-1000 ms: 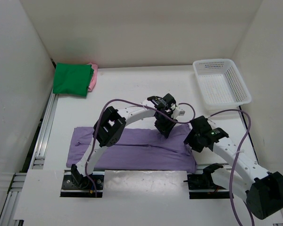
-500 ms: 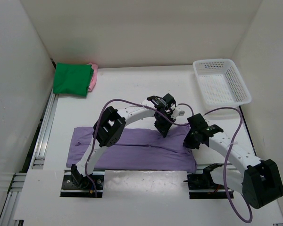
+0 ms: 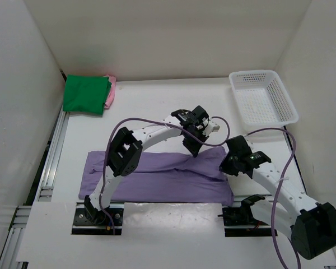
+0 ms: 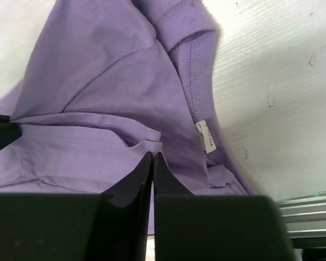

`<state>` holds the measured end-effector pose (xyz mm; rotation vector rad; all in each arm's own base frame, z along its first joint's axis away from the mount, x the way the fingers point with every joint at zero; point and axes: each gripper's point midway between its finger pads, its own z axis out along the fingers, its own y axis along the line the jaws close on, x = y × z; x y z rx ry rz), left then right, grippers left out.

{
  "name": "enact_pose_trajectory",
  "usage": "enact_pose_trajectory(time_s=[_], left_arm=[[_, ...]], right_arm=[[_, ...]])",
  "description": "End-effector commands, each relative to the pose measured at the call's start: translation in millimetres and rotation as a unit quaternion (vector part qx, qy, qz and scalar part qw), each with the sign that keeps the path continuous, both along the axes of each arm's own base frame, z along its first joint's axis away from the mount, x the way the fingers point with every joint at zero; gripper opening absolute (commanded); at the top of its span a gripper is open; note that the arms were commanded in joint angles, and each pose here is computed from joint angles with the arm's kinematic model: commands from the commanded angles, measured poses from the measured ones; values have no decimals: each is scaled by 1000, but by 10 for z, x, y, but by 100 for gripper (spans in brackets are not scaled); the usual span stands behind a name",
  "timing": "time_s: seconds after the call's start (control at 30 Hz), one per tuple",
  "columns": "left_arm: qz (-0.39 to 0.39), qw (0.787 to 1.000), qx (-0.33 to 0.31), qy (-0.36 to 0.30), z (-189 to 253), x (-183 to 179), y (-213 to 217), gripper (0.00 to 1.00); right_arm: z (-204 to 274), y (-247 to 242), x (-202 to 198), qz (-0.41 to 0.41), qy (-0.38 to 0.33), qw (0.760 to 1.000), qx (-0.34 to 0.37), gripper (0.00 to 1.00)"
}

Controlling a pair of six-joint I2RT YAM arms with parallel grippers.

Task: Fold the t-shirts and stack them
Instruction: Fold the other side of the tshirt into a rectangle

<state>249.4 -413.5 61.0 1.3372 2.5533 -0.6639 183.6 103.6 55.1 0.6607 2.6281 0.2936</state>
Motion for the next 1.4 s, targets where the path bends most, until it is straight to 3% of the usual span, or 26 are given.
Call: enact_pose_trajectory(time_s=[0.0, 0.13, 0.23, 0.4, 0.6, 0.67, 1.03, 1.2, 1.3, 1.37], left_arm=[[2, 997, -52, -50, 607, 74, -21, 10], [3, 999, -34, -41, 519, -23, 128, 10], [-7, 999, -34, -11, 439, -167, 171, 25], [-15, 1000, -18, 12, 162, -213, 101, 37], [-19, 999, -48, -1, 315, -93, -100, 41], [-15, 999, -41, -9, 277, -44, -104, 55], [-24, 999, -16, 29, -90, -96, -190, 50], [-24, 999, -8, 35, -121, -126, -151, 34], [-24, 999, -17, 28, -7, -117, -163, 34], [-22, 999, -18, 21, 29, -99, -158, 43]], right_arm=[[127, -41, 72, -20, -21, 1000, -2, 0], [131, -75, 147, -23, -28, 999, -13, 0], [206, -61, 236, -12, -35, 999, -21, 0], [167, -39, 100, -12, -15, 1000, -7, 0], [203, -92, -24, -16, -24, 1000, 0, 0], [176, -93, -25, -16, -24, 1000, 0, 0], [30, -19, -46, -20, 1, 1000, 14, 0], [30, -36, -37, -25, 1, 1000, 14, 0], [47, -34, -32, -25, -3, 1000, 16, 0], [47, -34, -32, -25, -3, 1000, 16, 0]])
